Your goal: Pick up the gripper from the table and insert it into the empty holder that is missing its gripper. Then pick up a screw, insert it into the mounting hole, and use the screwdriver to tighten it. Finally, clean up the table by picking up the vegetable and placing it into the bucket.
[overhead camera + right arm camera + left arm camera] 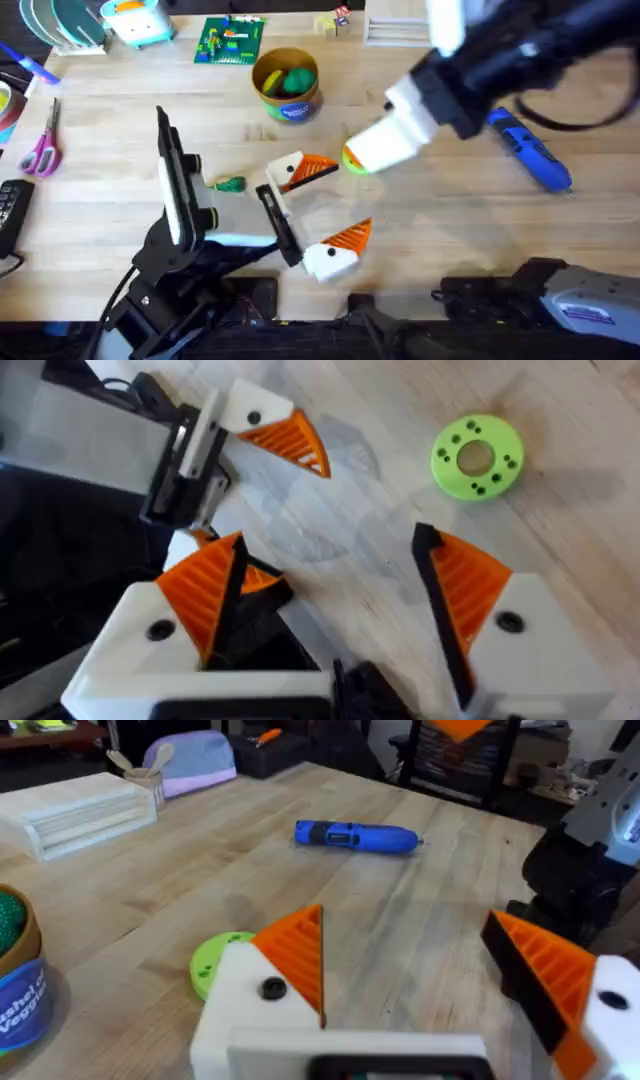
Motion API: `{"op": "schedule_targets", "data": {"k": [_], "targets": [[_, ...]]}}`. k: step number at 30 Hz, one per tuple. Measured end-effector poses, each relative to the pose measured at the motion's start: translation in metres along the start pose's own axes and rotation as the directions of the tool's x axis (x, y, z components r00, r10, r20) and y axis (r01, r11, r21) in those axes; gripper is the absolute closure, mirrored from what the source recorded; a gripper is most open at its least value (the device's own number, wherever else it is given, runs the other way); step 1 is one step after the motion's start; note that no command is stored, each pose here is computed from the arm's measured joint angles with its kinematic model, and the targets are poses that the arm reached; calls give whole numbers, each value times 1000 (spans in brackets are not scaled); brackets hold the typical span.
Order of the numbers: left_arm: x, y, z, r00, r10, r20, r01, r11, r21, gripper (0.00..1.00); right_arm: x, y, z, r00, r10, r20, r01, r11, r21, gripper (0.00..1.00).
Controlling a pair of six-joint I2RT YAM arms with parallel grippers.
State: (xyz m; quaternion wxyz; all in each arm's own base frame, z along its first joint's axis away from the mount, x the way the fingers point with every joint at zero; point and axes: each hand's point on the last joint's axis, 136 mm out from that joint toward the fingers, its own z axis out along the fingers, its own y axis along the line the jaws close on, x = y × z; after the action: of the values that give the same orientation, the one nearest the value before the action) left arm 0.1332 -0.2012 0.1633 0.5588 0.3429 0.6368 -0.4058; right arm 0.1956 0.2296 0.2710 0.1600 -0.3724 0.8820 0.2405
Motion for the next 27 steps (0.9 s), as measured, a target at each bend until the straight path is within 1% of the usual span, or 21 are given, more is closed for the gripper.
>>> {"op": "schedule_targets", "data": {"k": [3, 6, 11, 15, 19, 23, 24, 27], "targets": [[0, 0, 0, 1000, 0, 0, 0, 1000, 0, 8, 17, 1, -19, 1000, -13, 7, 12, 1000, 13, 15], [0, 0, 0, 1000, 0, 0, 0, 1000, 0, 8, 34, 3, -35, 999, -28, 38, 27, 999, 25, 15], [0, 0, 0, 1000, 0, 0, 0, 1000, 0, 8, 63, 11, -50, 995, -50, 89, 47, 998, 37, 14], [0, 0, 0, 1000, 0, 0, 0, 1000, 0, 8, 81, 16, -56, 990, -75, 123, 70, 997, 42, 12], [0, 0, 0, 1000, 0, 0, 0, 1000, 0, 8, 90, 23, -59, 982, -119, 144, 117, 993, 23, 12], [0, 1, 0, 1000, 0, 0, 0, 1000, -4, 7, 92, 26, -61, 977, -144, 155, 143, 990, 13, 12], [0, 1, 0, 1000, 0, 0, 0, 1000, -7, 27, 91, 26, -61, 977, -146, 156, 146, 989, 13, 12], [0, 4, 0, 1000, 1, 2, -1, 1000, -24, 140, 91, 26, -60, 977, -148, 154, 148, 989, 13, 12]]}}
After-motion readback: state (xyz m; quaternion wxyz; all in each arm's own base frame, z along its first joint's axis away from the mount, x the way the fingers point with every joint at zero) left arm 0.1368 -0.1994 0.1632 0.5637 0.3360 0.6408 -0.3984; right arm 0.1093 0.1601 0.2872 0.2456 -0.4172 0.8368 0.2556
